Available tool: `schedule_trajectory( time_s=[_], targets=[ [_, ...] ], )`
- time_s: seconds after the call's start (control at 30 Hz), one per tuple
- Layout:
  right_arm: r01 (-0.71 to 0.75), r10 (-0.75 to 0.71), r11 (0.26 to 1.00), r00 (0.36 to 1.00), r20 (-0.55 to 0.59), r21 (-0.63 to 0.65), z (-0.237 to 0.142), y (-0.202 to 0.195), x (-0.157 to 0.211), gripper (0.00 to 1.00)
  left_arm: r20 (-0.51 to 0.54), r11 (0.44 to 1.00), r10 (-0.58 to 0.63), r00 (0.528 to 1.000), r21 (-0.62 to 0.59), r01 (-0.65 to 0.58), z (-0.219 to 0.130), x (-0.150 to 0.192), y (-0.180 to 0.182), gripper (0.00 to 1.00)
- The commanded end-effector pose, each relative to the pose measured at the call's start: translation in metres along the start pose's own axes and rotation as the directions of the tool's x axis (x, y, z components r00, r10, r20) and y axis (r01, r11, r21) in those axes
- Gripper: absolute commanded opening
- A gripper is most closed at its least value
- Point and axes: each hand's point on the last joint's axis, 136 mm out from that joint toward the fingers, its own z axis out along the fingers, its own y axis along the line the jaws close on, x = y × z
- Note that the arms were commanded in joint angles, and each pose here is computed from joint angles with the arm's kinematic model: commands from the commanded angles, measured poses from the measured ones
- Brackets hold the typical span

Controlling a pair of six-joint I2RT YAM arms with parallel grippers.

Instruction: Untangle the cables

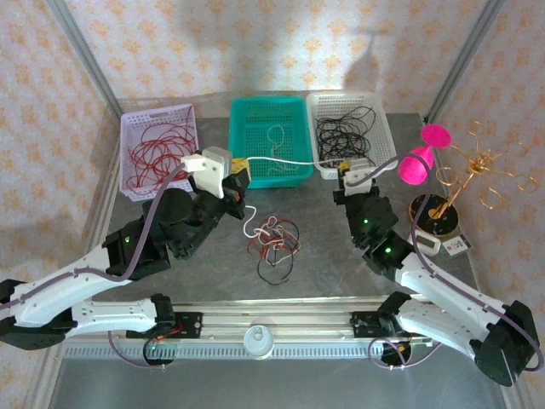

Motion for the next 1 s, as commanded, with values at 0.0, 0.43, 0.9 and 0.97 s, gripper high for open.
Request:
schedule_trajectory(
  time_s=[0.0, 0.43, 0.9, 0.97],
  targets=[
    [-0.043, 0.038, 0.98, 0.999, 0.03, 0.193, -0.01, -0.04, -0.007, 0.32, 0.05, 1.0, -0.02, 0.999, -0.019, 0.021, -0.008, -0.026, 0.006, 0.0],
    [-0.245, 0.244, 0.97, 0.967, -0.069, -0.005, -0.017, -0.014, 0.027, 0.45, 0.04, 0.976, -0.01, 0.999, -0.217, 0.019, 0.022, -0.045, 0.049, 0.0],
    [-0.345, 0.29, 0.913, 0.924, -0.248, -0.218, -0.03, 0.028, 0.043, 0.46, 0.165, 0.964, 0.009, 0.986, -0.262, 0.035, 0.109, -0.1, 0.091, 0.0],
    [-0.366, 0.301, 0.897, 0.917, -0.263, -0.248, -0.033, 0.034, 0.043, 0.44, 0.171, 0.967, 0.019, 0.985, -0.252, 0.025, 0.127, -0.106, 0.094, 0.0]
  ],
)
